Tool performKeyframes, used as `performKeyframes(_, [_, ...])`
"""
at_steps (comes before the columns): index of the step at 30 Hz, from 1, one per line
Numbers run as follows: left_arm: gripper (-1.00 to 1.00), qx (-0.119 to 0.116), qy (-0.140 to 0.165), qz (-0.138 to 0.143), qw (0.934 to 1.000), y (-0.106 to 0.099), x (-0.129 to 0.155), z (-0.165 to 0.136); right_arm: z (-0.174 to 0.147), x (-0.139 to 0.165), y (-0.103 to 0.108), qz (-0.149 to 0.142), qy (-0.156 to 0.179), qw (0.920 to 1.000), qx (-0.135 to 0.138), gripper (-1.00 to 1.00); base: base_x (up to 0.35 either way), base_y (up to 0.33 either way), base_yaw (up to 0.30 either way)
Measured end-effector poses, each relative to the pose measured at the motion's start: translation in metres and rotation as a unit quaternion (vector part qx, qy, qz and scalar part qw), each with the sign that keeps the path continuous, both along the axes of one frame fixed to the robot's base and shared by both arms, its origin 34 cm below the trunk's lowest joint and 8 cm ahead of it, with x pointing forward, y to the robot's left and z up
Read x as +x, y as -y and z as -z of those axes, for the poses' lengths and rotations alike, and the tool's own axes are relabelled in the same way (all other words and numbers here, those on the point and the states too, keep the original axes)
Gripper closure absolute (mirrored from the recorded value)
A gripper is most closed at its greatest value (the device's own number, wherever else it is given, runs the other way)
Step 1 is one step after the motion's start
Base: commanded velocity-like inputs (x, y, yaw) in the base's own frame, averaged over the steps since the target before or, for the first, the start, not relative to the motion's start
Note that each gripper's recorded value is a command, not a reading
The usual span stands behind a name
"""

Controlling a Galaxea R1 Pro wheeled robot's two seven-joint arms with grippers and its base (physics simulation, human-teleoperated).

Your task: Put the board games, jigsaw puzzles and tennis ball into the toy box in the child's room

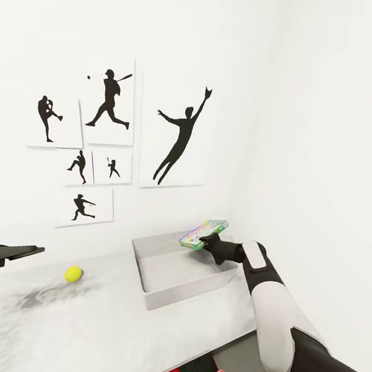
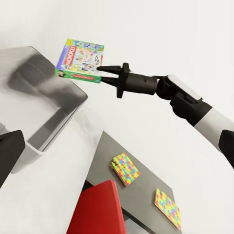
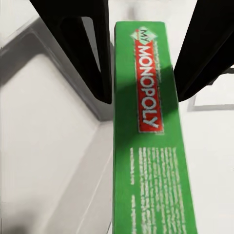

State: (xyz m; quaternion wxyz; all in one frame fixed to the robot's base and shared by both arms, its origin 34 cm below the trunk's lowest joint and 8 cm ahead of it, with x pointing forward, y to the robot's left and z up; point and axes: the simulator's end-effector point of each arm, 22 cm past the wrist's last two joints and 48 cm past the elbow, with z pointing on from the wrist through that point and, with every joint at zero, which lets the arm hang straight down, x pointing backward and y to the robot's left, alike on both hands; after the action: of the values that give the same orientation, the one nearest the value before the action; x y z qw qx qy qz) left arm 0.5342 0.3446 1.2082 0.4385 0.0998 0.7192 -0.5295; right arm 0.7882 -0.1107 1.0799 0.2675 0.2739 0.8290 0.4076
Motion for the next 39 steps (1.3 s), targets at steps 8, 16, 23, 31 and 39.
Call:
performKeyframes(8, [-1.00, -0.004, -0.002, 0.002, 1.0000, 0.001, 0.001, 0.001, 0.004, 0.000, -0.004, -0.003, -0.004, 1.0000, 0.001, 1.00, 0.000, 0.000, 0.000])
performKeyframes(16, [-1.00, -0.013, -0.008, 0.004, 0.9999, 0.004, 0.004, 0.007, 0.014, 0.000, -0.005, -0.002, -0.011, 0.9999, 0.003, 1.00, 0.000, 0.000, 0.000])
performKeyframes(23, [-1.00, -0.033, -0.011, 0.012, 0.9993, 0.015, 0.010, 0.010, 0.021, 0.003, 0.004, 0.012, -0.020, 0.9995, 0.020, 1.00, 0.000, 0.000, 0.000])
performKeyframes(31, [-1.00, -0.067, -0.026, 0.005, 0.9974, 0.006, 0.020, 0.016, 0.031, 0.003, 0.006, 0.019, -0.029, 0.9989, 0.031, 1.00, 0.000, 0.000, 0.000])
performKeyframes(39, [-1.00, -0.077, -0.034, 0.001, 0.9964, 0.003, 0.024, 0.021, 0.038, 0.006, 0.010, 0.039, -0.040, 0.9968, 0.058, 1.00, 0.000, 0.000, 0.046])
